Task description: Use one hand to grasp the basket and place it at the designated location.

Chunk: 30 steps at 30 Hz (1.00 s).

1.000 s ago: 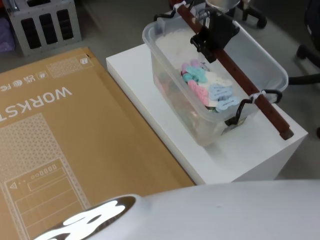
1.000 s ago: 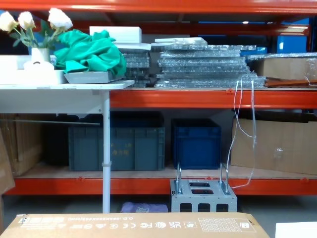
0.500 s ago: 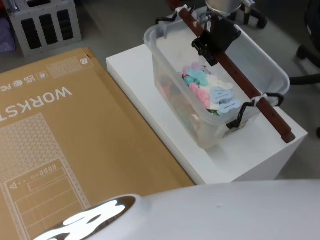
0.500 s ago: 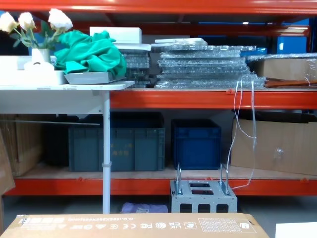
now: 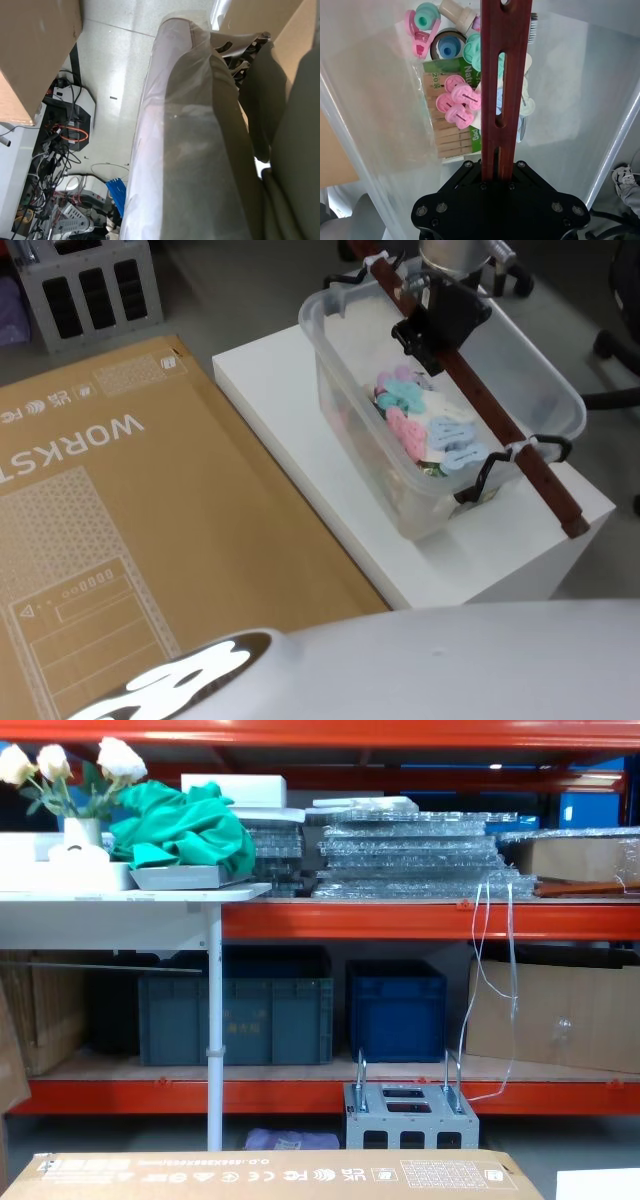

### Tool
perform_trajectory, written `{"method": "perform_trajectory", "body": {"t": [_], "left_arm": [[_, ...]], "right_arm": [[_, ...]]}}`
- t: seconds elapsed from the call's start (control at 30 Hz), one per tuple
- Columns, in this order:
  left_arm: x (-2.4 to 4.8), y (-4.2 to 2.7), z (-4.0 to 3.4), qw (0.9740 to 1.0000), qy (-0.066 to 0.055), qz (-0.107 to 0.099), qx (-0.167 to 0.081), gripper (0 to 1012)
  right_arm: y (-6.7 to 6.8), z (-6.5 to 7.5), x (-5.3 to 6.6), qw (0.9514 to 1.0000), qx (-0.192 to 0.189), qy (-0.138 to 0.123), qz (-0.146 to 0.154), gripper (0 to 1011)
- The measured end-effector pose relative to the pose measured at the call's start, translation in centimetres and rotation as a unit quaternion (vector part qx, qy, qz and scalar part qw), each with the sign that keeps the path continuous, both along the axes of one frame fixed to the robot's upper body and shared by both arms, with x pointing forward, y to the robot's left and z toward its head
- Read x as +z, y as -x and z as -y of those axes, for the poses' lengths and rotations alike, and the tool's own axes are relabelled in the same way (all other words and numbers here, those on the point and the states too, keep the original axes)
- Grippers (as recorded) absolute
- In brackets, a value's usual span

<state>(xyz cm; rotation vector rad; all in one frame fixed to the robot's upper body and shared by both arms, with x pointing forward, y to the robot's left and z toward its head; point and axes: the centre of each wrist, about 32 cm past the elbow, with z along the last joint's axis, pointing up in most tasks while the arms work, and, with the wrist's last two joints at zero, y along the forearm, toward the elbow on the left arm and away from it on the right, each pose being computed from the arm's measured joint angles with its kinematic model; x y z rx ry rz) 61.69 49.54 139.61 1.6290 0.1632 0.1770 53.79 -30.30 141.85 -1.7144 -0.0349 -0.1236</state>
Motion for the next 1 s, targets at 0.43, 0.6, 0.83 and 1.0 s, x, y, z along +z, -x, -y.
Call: {"method": "perform_trajectory", "body": {"t": [0.43, 0.6, 0.83, 1.0], "left_arm": [[0.00, 0.00, 0.00, 1.0000, 0.000, 0.000, 0.000, 0], [0.00, 0.00, 0.00, 1.0000, 0.000, 0.000, 0.000, 0], [0.00, 0.00, 0.00, 1.0000, 0.000, 0.000, 0.000, 0], [0.00, 0.00, 0.00, 1.0000, 0.000, 0.000, 0.000, 0]], "right_arm": [[1.1, 1.3, 0.1, 0.9997, -0.023, 0.005, 0.002, 1], [1.2, 1.7, 0.2, 0.9998, -0.020, 0.009, 0.000, 0], [0.9, 1.9, 0.3, 0.9999, -0.010, 0.013, -0.004, 0], [0.5, 2.3, 0.6, 0.9998, -0.003, 0.021, -0.006, 0]]}}
